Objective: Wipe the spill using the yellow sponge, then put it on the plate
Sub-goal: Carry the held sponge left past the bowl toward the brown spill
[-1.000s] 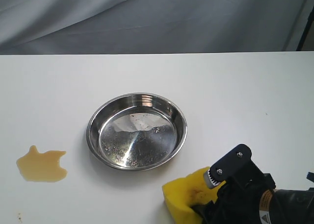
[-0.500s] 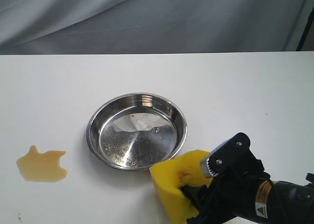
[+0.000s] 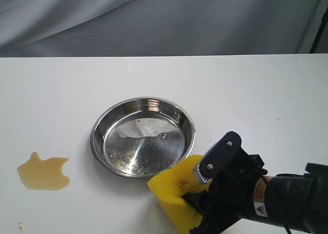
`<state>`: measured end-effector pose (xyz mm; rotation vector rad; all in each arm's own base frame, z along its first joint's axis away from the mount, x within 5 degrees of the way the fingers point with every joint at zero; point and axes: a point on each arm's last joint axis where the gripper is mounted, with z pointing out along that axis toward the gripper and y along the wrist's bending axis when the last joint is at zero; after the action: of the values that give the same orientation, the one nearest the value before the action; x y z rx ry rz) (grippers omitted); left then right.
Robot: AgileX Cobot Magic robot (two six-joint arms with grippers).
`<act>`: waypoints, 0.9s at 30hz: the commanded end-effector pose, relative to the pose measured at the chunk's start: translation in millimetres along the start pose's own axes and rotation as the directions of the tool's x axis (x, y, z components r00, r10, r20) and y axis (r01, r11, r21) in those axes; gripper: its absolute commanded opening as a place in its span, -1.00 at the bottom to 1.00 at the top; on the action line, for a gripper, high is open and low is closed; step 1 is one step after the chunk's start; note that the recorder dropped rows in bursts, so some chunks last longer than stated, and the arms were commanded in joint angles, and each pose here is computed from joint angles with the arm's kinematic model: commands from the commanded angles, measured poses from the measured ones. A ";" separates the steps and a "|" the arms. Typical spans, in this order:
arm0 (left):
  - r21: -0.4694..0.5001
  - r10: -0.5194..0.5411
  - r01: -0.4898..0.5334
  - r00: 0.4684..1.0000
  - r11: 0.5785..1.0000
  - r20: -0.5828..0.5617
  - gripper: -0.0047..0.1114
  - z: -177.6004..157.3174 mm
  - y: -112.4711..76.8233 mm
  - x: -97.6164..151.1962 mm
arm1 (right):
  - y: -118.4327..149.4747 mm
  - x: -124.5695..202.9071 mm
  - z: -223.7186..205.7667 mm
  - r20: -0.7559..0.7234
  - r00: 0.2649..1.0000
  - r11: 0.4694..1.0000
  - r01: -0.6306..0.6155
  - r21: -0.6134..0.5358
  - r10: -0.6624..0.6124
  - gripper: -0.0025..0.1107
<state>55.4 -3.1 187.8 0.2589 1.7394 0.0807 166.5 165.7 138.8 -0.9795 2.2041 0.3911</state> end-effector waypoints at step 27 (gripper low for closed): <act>-0.003 -0.004 0.004 1.000 1.000 0.015 -0.92 -0.6 0.3 -1.8 | 35.1 -1.1 0.6 -0.128 0.992 0.998 -0.018 -0.054 0.011 -0.96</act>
<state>55.4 -3.1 187.8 0.2589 1.7394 0.0807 139.6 187.3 137.4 -1.0576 2.3778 0.3878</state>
